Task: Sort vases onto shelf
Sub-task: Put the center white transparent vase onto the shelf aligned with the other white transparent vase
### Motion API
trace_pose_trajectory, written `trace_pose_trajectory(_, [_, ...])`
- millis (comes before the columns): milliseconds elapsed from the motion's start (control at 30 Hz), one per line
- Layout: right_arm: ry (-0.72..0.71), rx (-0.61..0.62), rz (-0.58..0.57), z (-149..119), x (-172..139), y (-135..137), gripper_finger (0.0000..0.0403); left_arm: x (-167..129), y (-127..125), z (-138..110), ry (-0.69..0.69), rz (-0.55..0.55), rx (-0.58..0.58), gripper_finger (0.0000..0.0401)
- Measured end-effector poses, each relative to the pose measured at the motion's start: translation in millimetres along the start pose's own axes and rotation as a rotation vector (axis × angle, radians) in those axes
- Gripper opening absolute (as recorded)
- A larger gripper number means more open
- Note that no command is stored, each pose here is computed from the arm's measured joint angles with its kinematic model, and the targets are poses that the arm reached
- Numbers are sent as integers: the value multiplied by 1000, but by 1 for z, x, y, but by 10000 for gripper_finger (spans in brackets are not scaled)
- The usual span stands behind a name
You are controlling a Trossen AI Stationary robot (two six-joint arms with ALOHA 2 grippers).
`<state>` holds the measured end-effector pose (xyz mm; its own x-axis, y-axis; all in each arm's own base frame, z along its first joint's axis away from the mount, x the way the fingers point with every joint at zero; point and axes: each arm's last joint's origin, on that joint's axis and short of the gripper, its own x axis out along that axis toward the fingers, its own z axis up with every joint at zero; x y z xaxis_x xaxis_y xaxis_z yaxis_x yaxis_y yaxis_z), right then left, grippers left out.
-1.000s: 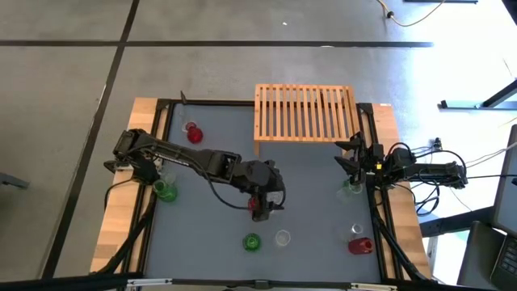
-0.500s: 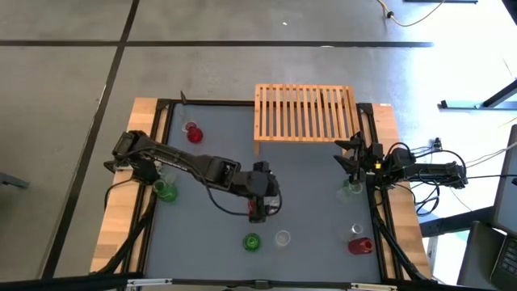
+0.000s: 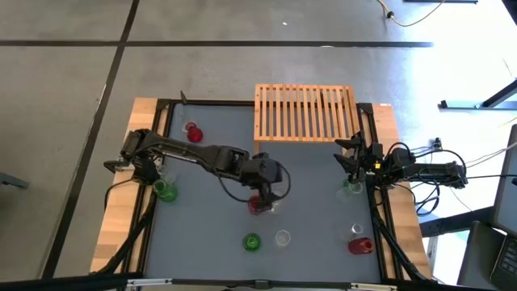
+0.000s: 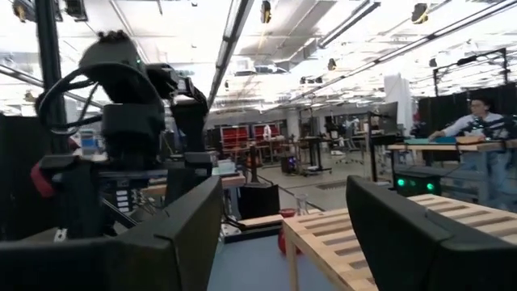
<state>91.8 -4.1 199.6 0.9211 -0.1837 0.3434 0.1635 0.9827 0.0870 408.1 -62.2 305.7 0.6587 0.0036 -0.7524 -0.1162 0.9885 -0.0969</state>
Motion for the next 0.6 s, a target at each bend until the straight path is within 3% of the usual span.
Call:
trace_pose_trajectory(267, [8, -18, -13, -1, 0, 0, 250, 39, -5, -6, 166, -13, 31, 319])
trace_pose_trajectory(600, [5, -17, -11, -1, 0, 0, 250, 46, -10, -16, 201, 19, 55, 319])
